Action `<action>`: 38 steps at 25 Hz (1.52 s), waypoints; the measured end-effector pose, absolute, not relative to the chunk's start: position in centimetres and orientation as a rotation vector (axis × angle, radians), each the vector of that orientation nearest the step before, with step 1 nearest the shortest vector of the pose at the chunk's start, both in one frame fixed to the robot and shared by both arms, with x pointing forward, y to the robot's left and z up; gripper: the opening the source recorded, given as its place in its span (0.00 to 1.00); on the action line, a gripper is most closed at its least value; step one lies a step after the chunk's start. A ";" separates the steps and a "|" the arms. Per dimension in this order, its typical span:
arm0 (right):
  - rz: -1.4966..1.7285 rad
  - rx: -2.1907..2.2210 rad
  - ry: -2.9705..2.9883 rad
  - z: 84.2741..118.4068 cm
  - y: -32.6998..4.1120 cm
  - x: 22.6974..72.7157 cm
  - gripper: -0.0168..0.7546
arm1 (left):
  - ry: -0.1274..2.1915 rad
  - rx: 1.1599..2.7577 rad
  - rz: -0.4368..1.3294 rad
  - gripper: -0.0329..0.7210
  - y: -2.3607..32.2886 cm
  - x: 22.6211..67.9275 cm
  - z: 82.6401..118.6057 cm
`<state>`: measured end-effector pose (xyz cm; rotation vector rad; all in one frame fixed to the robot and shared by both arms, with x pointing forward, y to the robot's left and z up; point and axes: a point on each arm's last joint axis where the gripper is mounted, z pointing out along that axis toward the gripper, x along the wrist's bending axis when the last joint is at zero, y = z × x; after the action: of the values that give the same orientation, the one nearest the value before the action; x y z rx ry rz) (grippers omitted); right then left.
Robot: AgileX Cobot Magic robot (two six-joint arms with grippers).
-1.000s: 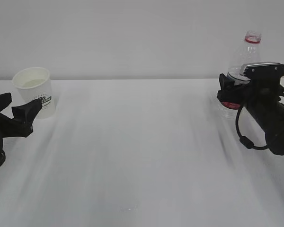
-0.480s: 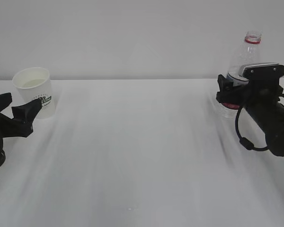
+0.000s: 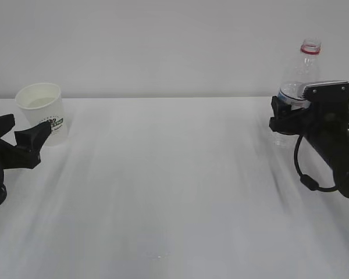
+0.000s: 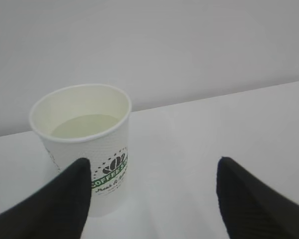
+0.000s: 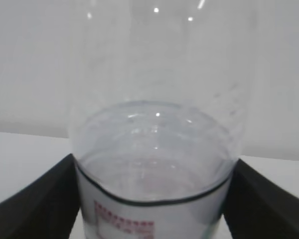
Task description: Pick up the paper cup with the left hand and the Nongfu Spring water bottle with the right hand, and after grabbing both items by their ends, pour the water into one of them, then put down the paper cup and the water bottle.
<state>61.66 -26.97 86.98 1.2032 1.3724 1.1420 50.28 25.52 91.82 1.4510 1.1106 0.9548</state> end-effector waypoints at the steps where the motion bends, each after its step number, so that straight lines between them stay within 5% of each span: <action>1: 1.142 1.203 1.372 87.1 -27.0 61.6 0.83 | 1.111 1.451 0.955 0.80 25.5 50.3 91.8; 23: 1.155 1.169 1.420 90.2 -27.0 56.6 0.79 | 1.104 1.439 0.964 0.80 25.5 50.3 92.2; 38: 1.158 1.129 1.404 93.0 -27.3 52.7 0.79 | 0.988 1.314 1.050 0.80 25.7 49.3 96.7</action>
<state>52.66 -27.30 93.01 1.1285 1.4036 1.1579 49.30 25.67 96.70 1.3144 0.9879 1.0497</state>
